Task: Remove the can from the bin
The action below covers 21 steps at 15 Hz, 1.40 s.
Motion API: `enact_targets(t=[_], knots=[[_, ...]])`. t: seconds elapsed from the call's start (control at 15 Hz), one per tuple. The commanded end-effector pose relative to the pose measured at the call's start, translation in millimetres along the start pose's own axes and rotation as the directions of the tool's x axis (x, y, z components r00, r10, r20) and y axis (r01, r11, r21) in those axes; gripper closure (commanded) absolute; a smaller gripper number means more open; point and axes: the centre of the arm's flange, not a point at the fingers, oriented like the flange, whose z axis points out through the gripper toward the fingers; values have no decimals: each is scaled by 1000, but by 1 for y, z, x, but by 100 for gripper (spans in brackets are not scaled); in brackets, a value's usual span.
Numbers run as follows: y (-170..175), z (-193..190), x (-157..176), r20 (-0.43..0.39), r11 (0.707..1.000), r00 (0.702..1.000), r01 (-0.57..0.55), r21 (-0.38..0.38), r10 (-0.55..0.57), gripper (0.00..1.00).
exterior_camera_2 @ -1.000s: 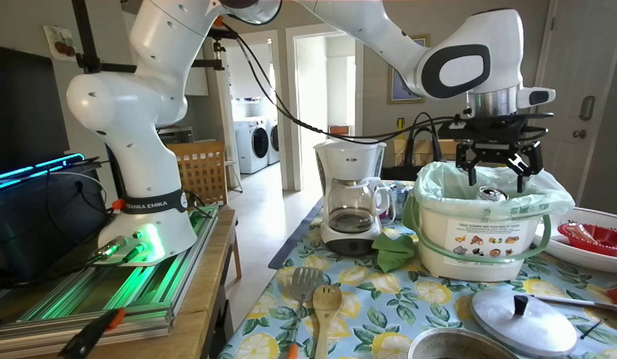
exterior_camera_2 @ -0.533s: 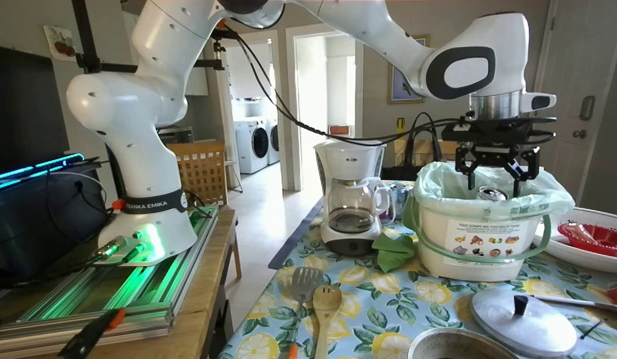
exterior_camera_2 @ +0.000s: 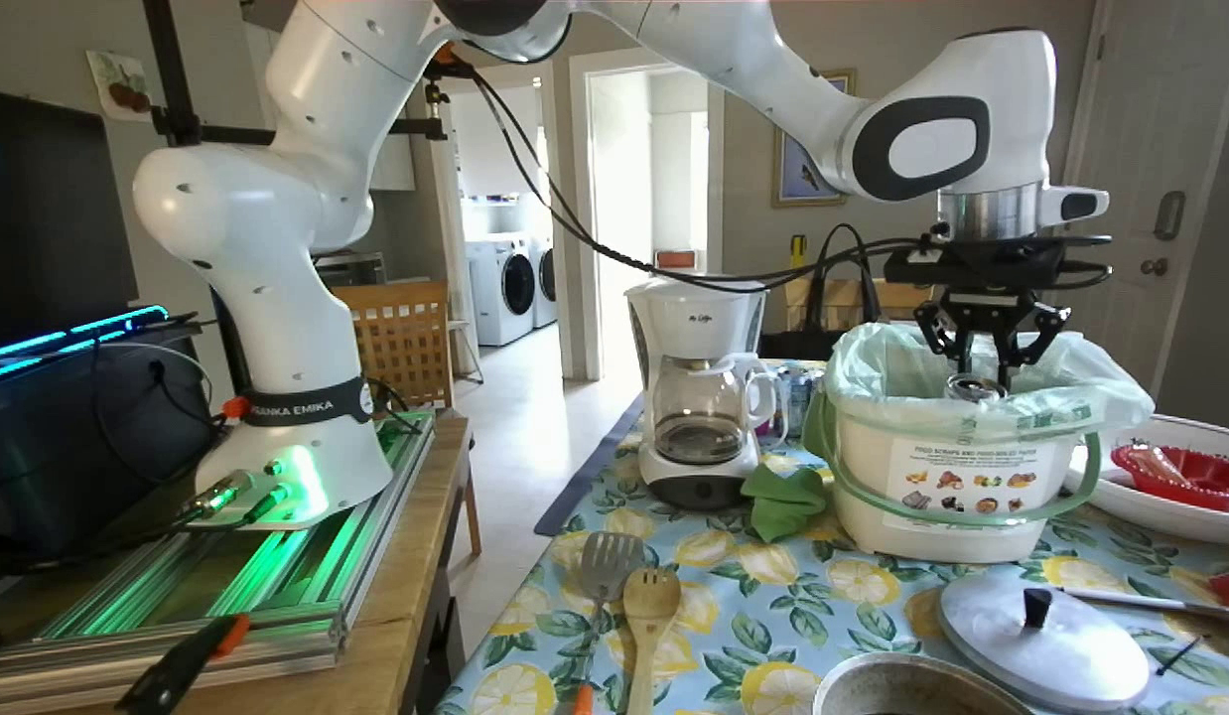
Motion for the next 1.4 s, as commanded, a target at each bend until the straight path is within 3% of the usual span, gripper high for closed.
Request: enact_targets(t=[0.0, 0.13, 0.2, 0.33, 0.6, 0.93, 1.07, 1.33], knots=[[5, -8, 6, -15, 1000, 1000, -9, 16, 9, 90], [5, -11, 6, -20, 1000, 1000, -13, 11, 14, 95], [5, -12, 6, -22, 1000, 1000, -13, 9, 13, 68], [7, -14, 6, -27, 1000, 999, -17, 5, 17, 67], [8, -22, 2, -37, 1000, 999, -27, 10, 28, 40], [11, -22, -9, 8, 999, 999, -38, -6, 38, 6], [12, -19, -13, 18, 1000, 1000, -13, 18, 13, 0], [9, -16, -17, 34, 998, 998, 42, 47, -44, 0]])
